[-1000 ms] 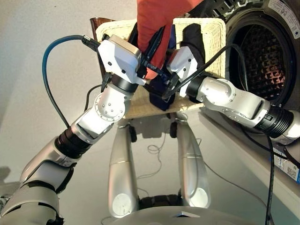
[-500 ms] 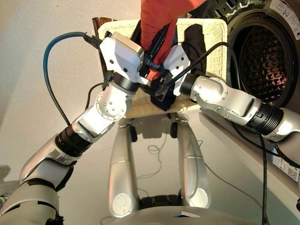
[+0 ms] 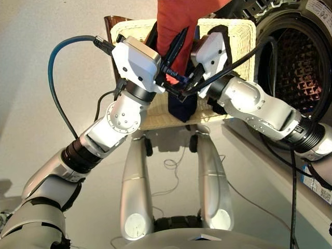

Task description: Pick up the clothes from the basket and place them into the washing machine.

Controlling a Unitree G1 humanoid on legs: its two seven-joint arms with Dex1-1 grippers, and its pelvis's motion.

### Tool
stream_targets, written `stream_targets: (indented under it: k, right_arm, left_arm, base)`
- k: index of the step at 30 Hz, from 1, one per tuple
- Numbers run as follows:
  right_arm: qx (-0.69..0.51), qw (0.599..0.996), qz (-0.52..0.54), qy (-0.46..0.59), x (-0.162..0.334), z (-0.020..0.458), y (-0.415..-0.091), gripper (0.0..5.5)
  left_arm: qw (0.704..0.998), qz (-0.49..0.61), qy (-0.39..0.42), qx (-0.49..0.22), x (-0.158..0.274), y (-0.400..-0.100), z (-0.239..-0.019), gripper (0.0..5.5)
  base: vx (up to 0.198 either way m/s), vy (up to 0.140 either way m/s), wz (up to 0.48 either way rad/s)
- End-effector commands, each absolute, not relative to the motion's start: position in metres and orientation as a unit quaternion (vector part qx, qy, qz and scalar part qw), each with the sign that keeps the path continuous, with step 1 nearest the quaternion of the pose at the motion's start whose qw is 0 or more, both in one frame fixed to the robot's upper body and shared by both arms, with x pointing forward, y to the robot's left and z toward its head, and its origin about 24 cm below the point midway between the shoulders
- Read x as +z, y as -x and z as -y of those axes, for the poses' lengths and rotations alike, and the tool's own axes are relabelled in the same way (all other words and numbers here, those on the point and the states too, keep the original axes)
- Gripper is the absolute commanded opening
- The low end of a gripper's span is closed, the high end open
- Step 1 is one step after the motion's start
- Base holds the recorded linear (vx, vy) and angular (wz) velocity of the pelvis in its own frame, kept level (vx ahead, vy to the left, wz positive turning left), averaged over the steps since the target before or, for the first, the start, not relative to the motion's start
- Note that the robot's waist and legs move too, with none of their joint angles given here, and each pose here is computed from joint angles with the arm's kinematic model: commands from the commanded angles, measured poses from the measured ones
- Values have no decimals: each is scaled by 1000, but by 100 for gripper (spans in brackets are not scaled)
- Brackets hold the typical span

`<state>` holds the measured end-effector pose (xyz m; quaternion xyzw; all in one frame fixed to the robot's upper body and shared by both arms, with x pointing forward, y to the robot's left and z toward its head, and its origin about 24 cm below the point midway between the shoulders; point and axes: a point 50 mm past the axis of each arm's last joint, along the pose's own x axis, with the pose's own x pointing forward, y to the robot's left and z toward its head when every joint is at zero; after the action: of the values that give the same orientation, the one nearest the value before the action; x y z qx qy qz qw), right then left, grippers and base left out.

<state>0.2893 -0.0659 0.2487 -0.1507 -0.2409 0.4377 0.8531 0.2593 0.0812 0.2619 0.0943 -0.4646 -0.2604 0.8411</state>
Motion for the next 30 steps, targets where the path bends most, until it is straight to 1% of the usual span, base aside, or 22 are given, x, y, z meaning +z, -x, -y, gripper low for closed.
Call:
stream_targets:
  k: [1, 4, 5, 6, 7, 12, 18, 20, 21, 22, 23, 24, 25, 26, 27, 28, 29, 30]
  right_arm:
    - [472, 798, 357, 112, 295, 62, -253, 550]
    - [468, 800, 355, 122, 295, 61, -256, 550]
    - [467, 800, 354, 128, 294, 60, -256, 274]
    - [467, 800, 354, 130, 294, 60, -256, 73]
    - [465, 802, 353, 128, 292, 59, -257, 0]
    - [450, 803, 367, 139, 290, 59, -259, 0]
    - [354, 826, 412, 149, 288, 63, -276, 0]
    - [323, 827, 434, 156, 291, 63, -278, 0]
    - [312, 819, 451, 168, 293, 63, -278, 0]
    - [299, 814, 466, 178, 296, 63, -278, 0]
    - [280, 826, 458, 173, 292, 66, -284, 0]
    - [256, 835, 458, 165, 291, 69, -288, 0]
    - [231, 840, 464, 158, 290, 73, -291, 0]
    - [205, 849, 464, 151, 287, 76, -296, 0]
    - [196, 849, 466, 156, 286, 76, -297, 0]
    - [172, 857, 463, 146, 281, 81, -300, 0]
    - [160, 861, 461, 143, 278, 82, -302, 0]
    - [137, 866, 461, 136, 276, 86, -305, 0]
  left_arm:
    - [793, 534, -82, -282, 281, -229, -82, 0]
    - [793, 536, -77, -280, 284, -231, -81, 0]
    - [791, 538, -77, -279, 287, -231, -81, 0]
    - [791, 540, -75, -279, 288, -232, -81, 0]
    - [790, 541, -71, -278, 289, -231, -80, 0]
    - [790, 544, -68, -274, 287, -230, -79, 0]
    - [786, 557, -63, -259, 287, -227, -78, 0]
    - [788, 558, -56, -253, 286, -227, -78, 0]
    - [788, 560, -56, -250, 286, -227, -78, 0]
    - [787, 562, -51, -249, 286, -226, -78, 80]
    - [787, 561, -47, -251, 285, -226, -77, 149]
    - [788, 561, -45, -250, 284, -225, -77, 153]
    - [790, 559, -46, -247, 282, -226, -77, 181]
    - [792, 557, -43, -246, 281, -226, -76, 216]
    - [792, 557, -43, -246, 281, -227, -76, 265]
    - [794, 554, -39, -247, 280, -228, -75, 423]
    - [796, 551, -35, -247, 279, -229, -74, 550]
    - [797, 550, -32, -248, 279, -229, -73, 550]
  base:
    - [0, 0, 0]
    - [0, 0, 0]
    - [0, 0, 0]
    - [0, 0, 0]
    - [0, 0, 0]
    - [0, 0, 0]
    - [0, 0, 0]
    - [0, 0, 0]
    - [0, 0, 0]
    - [0, 0, 0]
    - [0, 0, 0]
    - [0, 0, 0]
    - [0, 0, 0]
    - [0, 0, 0]
    - [0, 0, 0]
    - [0, 0, 0]
    - [0, 0, 0]
    - [0, 0, 0]
